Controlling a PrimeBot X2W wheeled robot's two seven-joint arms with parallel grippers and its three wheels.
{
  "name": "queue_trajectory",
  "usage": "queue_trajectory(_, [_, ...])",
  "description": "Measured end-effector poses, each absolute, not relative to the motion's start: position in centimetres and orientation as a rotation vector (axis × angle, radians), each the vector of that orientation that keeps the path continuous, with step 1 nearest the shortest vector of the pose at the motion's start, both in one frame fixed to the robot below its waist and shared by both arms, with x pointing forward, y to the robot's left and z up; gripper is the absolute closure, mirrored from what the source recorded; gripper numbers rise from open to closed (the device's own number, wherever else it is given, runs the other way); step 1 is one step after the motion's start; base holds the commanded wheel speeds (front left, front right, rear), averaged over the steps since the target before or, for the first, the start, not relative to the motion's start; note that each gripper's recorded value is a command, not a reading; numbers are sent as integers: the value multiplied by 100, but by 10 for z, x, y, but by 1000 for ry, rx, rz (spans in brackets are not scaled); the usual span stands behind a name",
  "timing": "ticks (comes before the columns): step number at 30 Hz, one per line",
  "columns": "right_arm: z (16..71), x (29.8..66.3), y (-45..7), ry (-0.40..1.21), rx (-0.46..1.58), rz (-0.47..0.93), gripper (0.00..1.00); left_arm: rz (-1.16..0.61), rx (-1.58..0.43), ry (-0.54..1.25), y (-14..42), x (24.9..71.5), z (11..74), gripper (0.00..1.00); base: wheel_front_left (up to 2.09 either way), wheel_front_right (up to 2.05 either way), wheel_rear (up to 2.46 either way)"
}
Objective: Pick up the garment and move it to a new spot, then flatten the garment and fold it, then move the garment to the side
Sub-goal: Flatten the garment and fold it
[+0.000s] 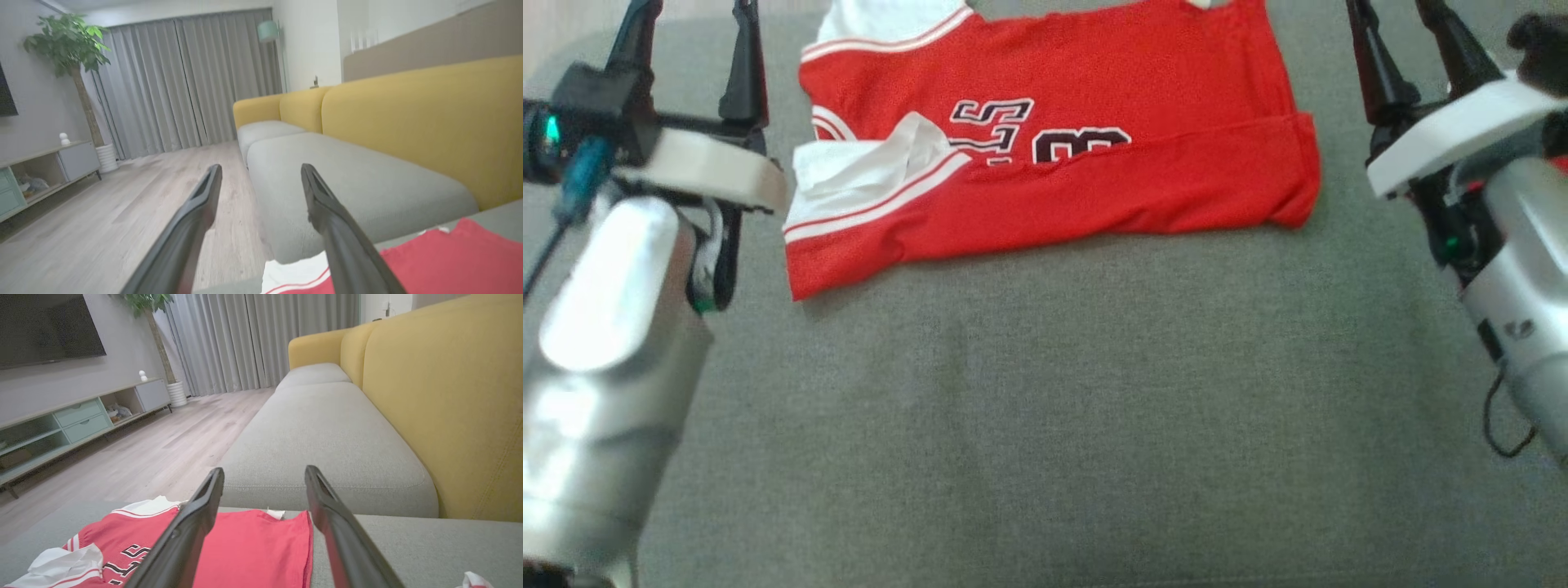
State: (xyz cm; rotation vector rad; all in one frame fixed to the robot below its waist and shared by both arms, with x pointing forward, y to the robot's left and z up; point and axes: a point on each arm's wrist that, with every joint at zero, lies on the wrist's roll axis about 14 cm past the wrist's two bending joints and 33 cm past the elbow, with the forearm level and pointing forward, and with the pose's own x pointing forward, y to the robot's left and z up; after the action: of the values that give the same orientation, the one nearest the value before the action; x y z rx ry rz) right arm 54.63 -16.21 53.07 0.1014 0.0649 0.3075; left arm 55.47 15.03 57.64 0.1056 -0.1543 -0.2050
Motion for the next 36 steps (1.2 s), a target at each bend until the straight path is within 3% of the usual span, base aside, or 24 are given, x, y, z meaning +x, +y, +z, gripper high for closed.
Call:
queue_trajectory(5, [558, 532, -160, -57, 136, 271, 0, -144, 68, -268, 153, 514, 598, 0, 0, 0, 0])
queue_trajectory(9, [584, 510, -158, -202, 154, 229, 0, -95, 16, -228, 156, 479, 572, 0, 0, 0, 0])
queue_trajectory(17, [497, 439, -148, -47, 200, 144, 0, -48, -46, -111, 159, 443, 523, 0, 0, 0, 0])
queue_trajectory(28, [488, 435, -144, -31, 218, 152, 0, -100, -4, 21, 154, 453, 473, 0, 0, 0, 0])
queue_trajectory(36, [470, 438, -146, 14, 216, 144, 0, -102, 53, 328, 160, 470, 392, 0, 0, 0, 0])
